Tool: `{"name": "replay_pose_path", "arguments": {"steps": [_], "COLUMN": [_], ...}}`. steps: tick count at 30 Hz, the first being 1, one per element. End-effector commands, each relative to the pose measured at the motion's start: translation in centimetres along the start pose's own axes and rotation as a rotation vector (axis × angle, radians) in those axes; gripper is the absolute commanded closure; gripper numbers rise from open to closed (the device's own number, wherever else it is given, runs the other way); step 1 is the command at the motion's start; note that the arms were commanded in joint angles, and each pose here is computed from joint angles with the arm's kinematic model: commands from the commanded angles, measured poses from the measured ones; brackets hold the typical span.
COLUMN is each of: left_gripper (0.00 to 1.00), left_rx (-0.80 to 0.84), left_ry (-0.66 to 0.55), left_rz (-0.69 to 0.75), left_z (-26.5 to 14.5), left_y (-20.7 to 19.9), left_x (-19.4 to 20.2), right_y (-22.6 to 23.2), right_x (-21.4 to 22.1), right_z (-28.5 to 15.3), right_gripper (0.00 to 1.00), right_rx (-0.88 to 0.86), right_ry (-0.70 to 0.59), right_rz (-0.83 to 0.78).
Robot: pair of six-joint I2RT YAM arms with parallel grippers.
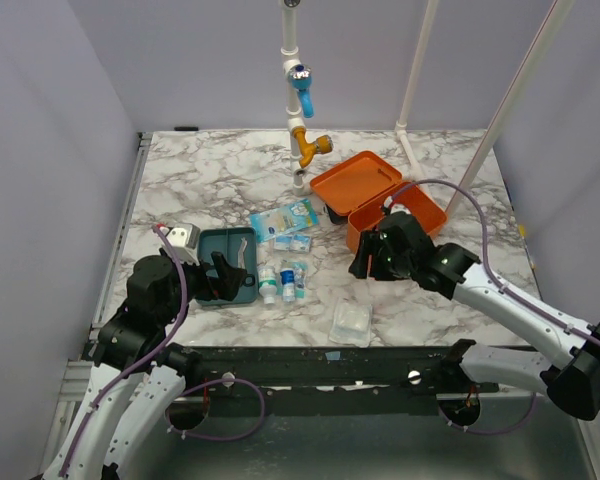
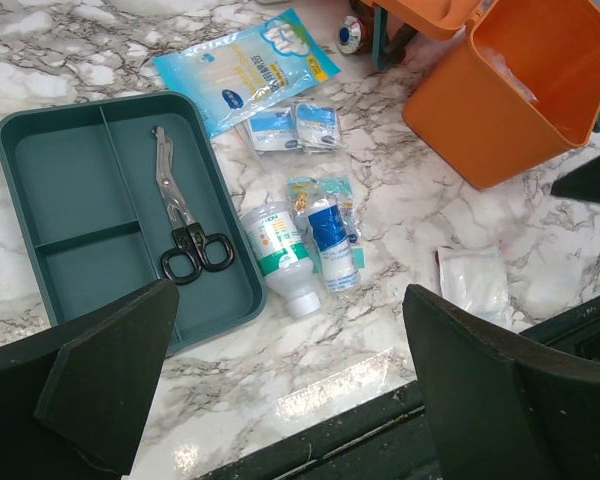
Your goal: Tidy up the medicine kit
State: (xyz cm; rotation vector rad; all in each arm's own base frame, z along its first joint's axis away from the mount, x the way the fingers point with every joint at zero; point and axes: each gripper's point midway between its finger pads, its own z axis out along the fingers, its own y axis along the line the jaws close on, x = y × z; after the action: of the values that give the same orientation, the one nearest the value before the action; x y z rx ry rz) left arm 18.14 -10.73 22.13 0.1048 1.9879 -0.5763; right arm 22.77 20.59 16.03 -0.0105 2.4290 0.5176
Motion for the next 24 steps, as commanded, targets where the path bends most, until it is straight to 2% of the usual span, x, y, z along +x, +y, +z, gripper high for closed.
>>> {"name": "replay_pose_path", "arguments": {"steps": [1, 7, 11, 15, 24], "left_gripper": [0.02, 0.01, 0.02, 0.02, 0.01], "left_rx": [0.002, -0.002, -0.003, -0.004, 0.002], "left_ry": [0.002, 0.010, 0.009, 0.010, 0.009], "left_rz": [0.001, 0.000, 0.000, 0.000, 0.002], "left_z": [0.1, 0.2, 0.2, 0.2, 0.2], "left_y": [-0.1, 0.0, 0.0, 0.0, -0.1], "left_x": [0.1, 0.1, 0.1, 0.1, 0.1], "right_y": [0.6, 0.1, -0.2, -1.6, -2.7], "right_x": [5.0, 8.8, 10.1, 11.0, 13.4], "right_z": [-0.1, 1.7, 2.7, 3.7, 5.7], "right_gripper": [0.35, 0.37, 0.42, 0.43, 0.43], "right_rx": [-0.012, 0.103, 0.129, 0.197, 0.227], "right_ry": [0.110, 0.127, 0.128, 0.121, 0.155], "right_rz": [-0.020, -0.054, -0.050, -0.039, -0.020]}}
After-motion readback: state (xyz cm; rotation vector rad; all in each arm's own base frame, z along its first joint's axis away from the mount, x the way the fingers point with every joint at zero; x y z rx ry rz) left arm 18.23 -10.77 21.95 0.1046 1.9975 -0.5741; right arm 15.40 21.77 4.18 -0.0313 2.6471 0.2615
